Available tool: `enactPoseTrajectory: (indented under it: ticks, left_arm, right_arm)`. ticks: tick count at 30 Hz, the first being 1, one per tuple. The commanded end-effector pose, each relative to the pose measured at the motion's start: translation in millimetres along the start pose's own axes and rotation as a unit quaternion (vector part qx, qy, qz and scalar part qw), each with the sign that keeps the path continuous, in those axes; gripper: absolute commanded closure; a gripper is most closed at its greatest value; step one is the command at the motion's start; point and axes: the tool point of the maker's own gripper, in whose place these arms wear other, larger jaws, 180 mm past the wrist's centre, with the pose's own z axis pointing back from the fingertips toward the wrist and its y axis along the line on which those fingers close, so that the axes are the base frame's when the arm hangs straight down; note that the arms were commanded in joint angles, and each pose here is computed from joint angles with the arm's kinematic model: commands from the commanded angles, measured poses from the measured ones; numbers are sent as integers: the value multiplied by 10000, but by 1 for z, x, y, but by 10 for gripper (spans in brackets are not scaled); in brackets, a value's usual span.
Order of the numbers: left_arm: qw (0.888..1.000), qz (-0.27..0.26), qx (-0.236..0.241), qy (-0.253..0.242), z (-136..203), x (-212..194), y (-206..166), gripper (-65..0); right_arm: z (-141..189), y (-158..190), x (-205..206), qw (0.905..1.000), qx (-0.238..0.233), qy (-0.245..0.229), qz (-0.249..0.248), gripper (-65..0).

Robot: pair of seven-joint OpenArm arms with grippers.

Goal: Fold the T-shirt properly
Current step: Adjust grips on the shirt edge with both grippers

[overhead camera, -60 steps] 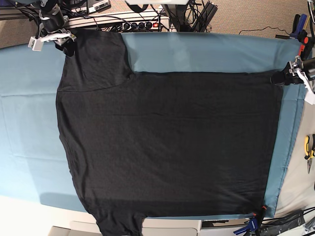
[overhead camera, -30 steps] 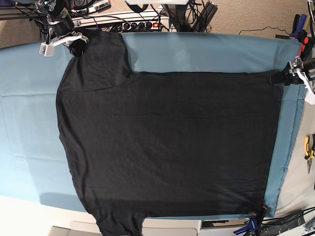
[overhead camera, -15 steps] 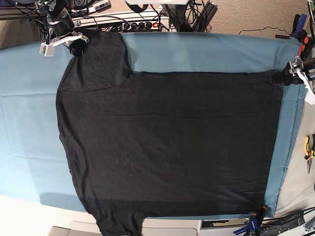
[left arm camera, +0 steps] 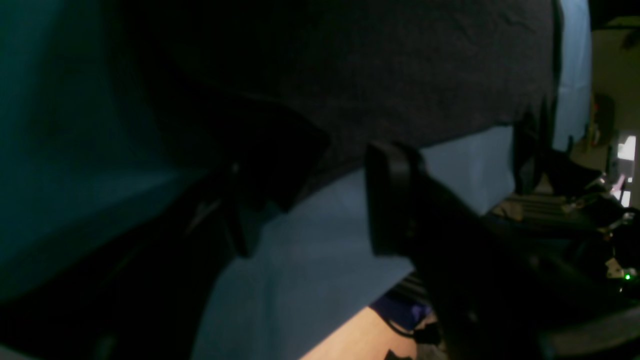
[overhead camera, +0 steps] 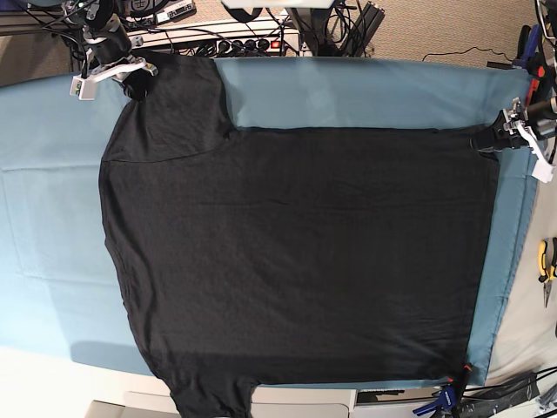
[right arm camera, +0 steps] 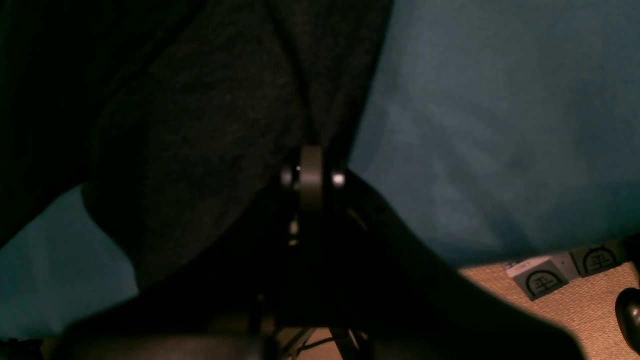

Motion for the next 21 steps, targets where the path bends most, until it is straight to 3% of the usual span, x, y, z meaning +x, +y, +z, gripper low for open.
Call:
enactPoseTrajectory:
  ticks: [1, 6, 13, 21]
  left_arm:
    - [9998, -95, -3, -183, 8, 16, -3, -322]
    - [9993, 116, 312, -188, 8, 16, 9, -322]
    - [9993, 110, 326, -177, 8, 16, 9, -321]
    - [9976, 35, 686, -36, 9, 11, 22, -307]
  right_arm:
    - [2, 0, 3, 10000, 6, -22, 79, 0]
    - [2, 0, 3, 10000, 8, -24, 80, 0]
    - [2, 0, 3, 10000, 8, -24, 80, 0]
    - [2, 0, 3, 10000, 7, -20, 80, 0]
